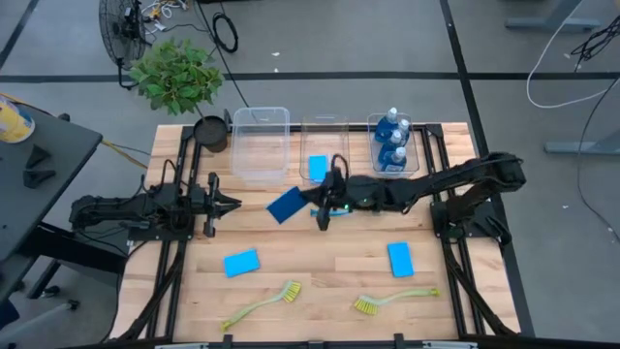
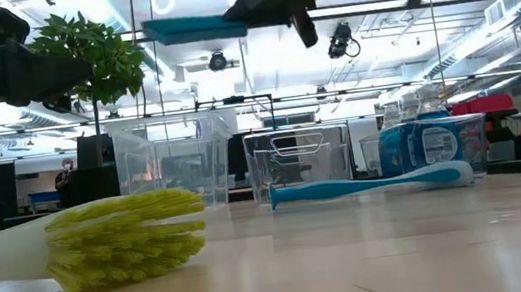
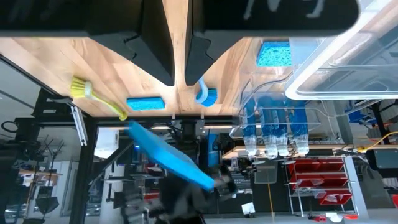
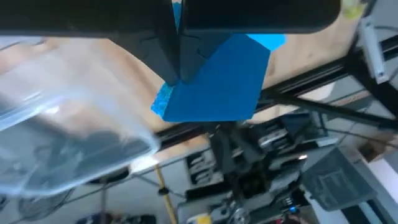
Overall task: Pick & Place Kitchen Sink Supplies
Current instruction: Put the blue sponge into the middle transparent bin
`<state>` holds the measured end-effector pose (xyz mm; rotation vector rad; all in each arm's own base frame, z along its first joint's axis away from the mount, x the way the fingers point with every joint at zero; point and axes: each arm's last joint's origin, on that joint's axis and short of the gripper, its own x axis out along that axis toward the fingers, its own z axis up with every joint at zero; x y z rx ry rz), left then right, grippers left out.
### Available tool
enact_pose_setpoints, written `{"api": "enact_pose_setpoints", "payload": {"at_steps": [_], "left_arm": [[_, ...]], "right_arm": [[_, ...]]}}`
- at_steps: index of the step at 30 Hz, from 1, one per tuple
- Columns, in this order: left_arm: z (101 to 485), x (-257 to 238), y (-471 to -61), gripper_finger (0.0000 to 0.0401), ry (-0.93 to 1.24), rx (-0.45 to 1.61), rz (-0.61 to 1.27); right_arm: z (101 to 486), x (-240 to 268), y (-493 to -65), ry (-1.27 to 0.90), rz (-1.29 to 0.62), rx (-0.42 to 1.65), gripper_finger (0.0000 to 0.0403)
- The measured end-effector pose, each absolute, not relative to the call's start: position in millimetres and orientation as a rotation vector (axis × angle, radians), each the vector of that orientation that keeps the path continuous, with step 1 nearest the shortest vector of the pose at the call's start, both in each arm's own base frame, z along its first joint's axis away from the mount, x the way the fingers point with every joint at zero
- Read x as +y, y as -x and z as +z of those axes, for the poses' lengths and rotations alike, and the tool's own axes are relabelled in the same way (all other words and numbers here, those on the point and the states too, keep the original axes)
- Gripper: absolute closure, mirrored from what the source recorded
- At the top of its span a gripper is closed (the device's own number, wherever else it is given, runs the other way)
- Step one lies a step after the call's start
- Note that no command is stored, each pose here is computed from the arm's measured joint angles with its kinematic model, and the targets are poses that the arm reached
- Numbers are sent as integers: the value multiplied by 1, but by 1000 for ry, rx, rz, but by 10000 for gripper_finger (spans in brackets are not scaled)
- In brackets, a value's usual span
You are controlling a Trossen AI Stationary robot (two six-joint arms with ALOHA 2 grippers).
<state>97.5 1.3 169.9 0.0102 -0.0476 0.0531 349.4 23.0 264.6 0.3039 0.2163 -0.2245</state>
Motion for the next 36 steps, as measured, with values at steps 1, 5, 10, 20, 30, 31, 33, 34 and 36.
{"api": "enact_pose_setpoints", "payload": {"at_steps": [1, 5, 10, 20, 30, 31, 33, 34, 36], "left_arm": [[170, 1, -98, 357, -10, -48, 53], [170, 1, -98, 357, -10, -48, 53], [170, 1, -98, 357, -10, -48, 53], [170, 1, -98, 357, -10, -48, 53], [170, 1, -98, 357, -10, -48, 53], [170, 1, -98, 357, -10, -48, 53], [170, 1, -98, 357, -10, -48, 53], [170, 1, -98, 357, -10, -48, 53], [170, 1, -98, 357, -10, -48, 53]], "right_arm": [[269, 19, -347, -283, -233, 212, 403], [287, 1, -336, -216, -271, 176, 403], [304, -21, -324, -159, -325, 130, 403], [325, -60, -301, -103, -472, 93, 403], [324, -85, -287, 13, -626, 181, 403], [322, -87, -286, 18, -634, 198, 403], [320, -92, -284, 21, -654, 225, 403], [319, -95, -283, 23, -673, 237, 403], [316, -101, -281, 33, -717, 271, 403]]}}
